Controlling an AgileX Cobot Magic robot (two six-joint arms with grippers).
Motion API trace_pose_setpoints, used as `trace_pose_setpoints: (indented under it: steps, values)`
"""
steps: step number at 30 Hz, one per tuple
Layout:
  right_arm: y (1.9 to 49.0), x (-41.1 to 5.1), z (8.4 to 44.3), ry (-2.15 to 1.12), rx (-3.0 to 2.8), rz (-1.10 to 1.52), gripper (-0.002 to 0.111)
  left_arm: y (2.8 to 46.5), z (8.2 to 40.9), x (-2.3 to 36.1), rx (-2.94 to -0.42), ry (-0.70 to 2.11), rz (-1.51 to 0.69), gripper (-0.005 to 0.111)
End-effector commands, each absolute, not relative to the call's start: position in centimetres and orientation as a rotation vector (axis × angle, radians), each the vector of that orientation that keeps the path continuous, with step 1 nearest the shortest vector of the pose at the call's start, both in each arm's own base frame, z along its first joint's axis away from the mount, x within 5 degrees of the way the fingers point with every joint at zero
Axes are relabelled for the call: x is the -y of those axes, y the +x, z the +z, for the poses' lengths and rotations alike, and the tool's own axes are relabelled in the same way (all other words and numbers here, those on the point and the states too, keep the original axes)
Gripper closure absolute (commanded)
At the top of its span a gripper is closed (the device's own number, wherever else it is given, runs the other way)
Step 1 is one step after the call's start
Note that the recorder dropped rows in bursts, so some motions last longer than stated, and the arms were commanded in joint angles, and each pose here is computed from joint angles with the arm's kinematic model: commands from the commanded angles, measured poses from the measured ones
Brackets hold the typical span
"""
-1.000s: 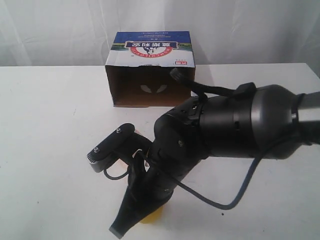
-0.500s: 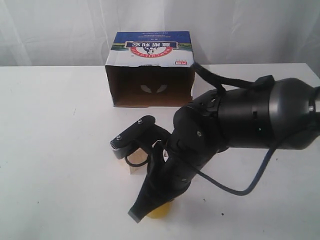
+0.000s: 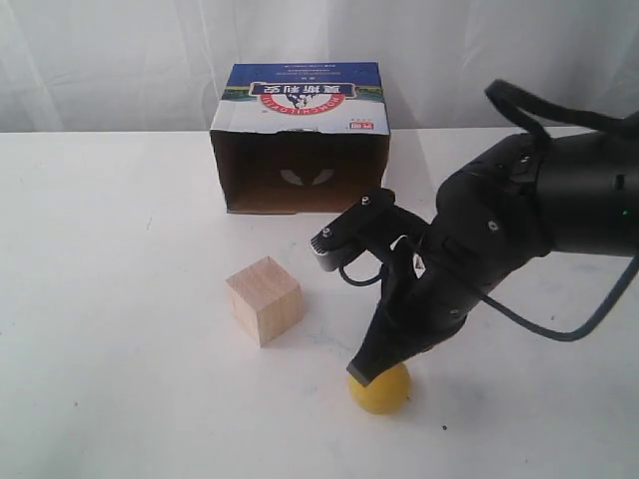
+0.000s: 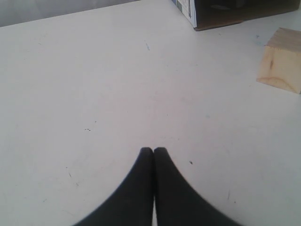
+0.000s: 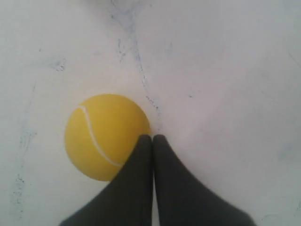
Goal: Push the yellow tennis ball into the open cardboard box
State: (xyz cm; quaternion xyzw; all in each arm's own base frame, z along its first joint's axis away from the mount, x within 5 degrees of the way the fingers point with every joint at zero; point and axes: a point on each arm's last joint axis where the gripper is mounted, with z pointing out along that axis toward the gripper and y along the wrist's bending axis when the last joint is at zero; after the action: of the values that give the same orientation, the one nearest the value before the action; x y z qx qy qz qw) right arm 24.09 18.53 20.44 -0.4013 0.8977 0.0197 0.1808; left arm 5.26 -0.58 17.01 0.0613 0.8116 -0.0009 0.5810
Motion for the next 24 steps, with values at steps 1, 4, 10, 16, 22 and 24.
trace_pose_setpoints:
  steps: [1,4,10,16,22,24]
  values:
    - [23.4,-18.0,21.8,-1.099,-2.559,0.076,0.108,5.2,16.9,0.6,-1.893,0.129,-0.009,0.107]
    - [22.5,-17.8,22.7,-1.100,-2.583,0.091,0.108,5.2,16.9,0.6,-1.893,0.129,-0.009,0.107]
    - [22.4,-16.1,23.3,-1.071,-2.603,-0.055,0.108,5.2,16.9,0.6,-1.893,0.129,-0.009,0.107]
    - [24.2,-12.5,22.2,-0.936,-2.711,-0.226,0.108,5.2,16.9,0.6,-1.893,0.129,-0.009,0.107]
    - [24.6,-12.0,20.1,-0.929,-2.735,-0.218,0.108,5.2,16.9,0.6,-1.893,0.129,-0.009,0.107]
    - [24.8,-11.8,18.7,-0.931,-2.777,-0.220,0.108,5.2,16.9,0.6,-1.893,0.129,-0.009,0.107]
